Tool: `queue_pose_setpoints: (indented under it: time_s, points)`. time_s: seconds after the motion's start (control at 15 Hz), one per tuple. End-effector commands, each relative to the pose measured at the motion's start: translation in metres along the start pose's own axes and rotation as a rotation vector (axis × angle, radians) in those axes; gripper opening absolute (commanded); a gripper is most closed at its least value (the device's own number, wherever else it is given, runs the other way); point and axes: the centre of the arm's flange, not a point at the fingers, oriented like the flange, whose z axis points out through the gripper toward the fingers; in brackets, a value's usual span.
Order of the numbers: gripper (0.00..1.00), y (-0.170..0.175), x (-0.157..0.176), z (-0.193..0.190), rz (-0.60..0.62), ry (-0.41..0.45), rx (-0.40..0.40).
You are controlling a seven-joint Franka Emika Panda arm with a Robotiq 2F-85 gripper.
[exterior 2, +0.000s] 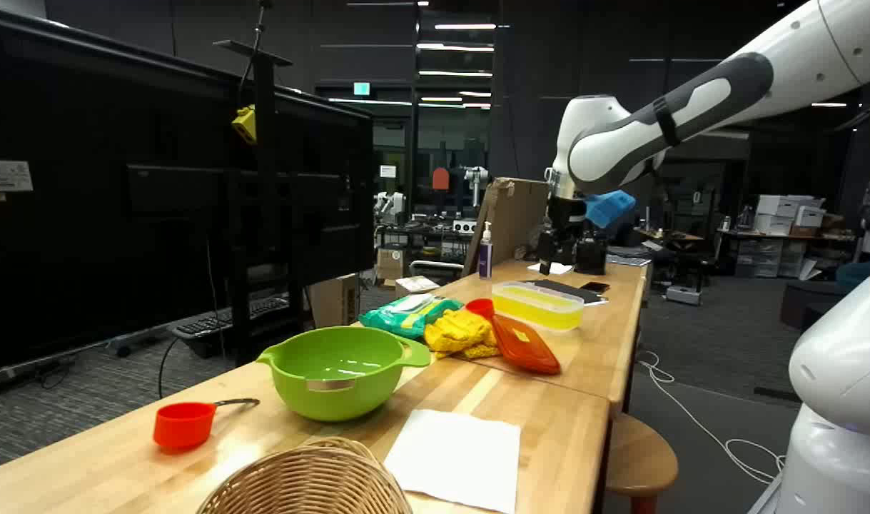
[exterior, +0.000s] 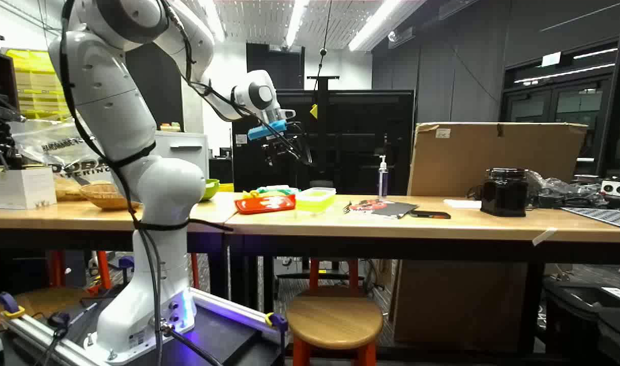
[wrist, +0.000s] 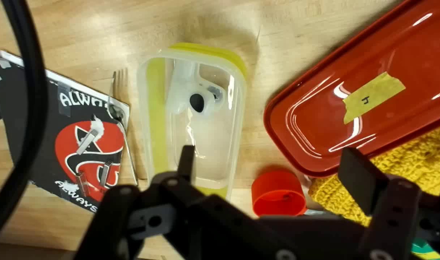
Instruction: Wipe the table with the paper towel
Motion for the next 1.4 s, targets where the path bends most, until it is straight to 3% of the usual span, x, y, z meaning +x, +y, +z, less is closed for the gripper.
queue_pose_setpoints:
  time_s: [0.0,0.6,1.33]
  points:
    - [1.00,0.000,0.000,0.000,0.000,0.001,0.000]
    - [1.00,0.000,0.000,0.000,0.000,0.001,0.000]
    - [1.00,-0.081,-0.002,0.022,-0.183,-0.038,0.134]
